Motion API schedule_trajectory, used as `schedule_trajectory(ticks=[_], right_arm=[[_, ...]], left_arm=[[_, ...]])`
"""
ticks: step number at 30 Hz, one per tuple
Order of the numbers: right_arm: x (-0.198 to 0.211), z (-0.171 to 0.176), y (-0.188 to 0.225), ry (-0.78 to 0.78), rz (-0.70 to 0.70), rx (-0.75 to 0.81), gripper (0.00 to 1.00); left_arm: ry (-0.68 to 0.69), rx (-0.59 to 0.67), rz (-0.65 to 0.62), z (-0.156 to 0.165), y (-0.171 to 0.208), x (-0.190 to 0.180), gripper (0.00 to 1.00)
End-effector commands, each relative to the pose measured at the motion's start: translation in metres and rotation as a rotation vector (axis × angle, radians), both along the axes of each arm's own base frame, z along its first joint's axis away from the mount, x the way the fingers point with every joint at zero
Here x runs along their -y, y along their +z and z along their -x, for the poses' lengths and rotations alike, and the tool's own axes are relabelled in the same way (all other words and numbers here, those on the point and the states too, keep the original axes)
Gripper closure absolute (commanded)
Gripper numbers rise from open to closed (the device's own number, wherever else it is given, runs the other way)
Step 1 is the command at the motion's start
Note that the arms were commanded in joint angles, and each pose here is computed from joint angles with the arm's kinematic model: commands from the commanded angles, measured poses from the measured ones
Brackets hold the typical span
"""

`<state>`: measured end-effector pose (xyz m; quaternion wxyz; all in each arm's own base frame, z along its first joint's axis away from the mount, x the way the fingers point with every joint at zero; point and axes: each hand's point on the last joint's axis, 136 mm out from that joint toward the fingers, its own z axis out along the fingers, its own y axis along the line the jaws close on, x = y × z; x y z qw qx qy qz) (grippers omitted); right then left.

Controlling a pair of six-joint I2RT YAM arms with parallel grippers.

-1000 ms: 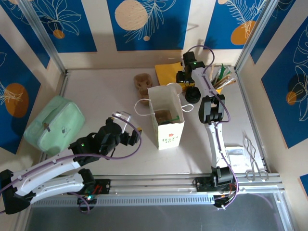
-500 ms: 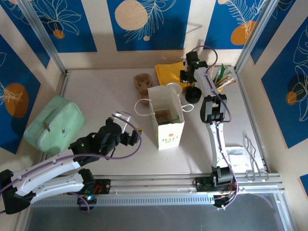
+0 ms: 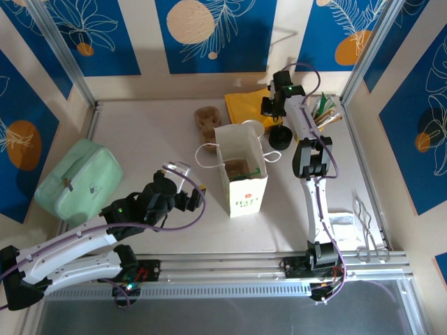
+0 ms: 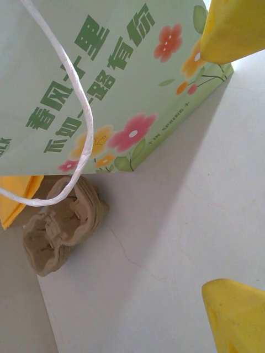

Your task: Pack the takeout coffee

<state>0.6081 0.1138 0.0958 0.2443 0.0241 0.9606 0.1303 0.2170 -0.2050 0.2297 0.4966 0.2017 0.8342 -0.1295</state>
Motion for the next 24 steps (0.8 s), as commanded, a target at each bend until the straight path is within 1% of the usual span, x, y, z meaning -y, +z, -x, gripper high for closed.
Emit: schedule_trajectory(ticks=[1,3,13,17,24], right_arm=[[-0.002,0.003,0.052,-0.001,-0.050,0.069,0.93],[0.000,0.005,0.065,-0.009,-0.055,0.085,0.96],[0.014,0.019,0.135,-0.034,-0.071,0.178,0.97],[0.022,0.034,0.169,-0.040,-0.067,0.215,1.00],[0.032,0.072,0.245,-0.044,-0.079,0.317,1.00]], left_arm=[[0.014,0.021,0.013,-0.001,0.008,-0.003,0.00],[0.015,0.020,0.015,-0.001,0.008,-0.004,0.00],[0.010,0.020,0.035,0.000,0.011,-0.003,0.00],[0.009,0.023,0.054,0.002,0.014,-0.004,0.00],[-0.002,0.034,0.078,0.007,0.019,-0.008,0.00]])
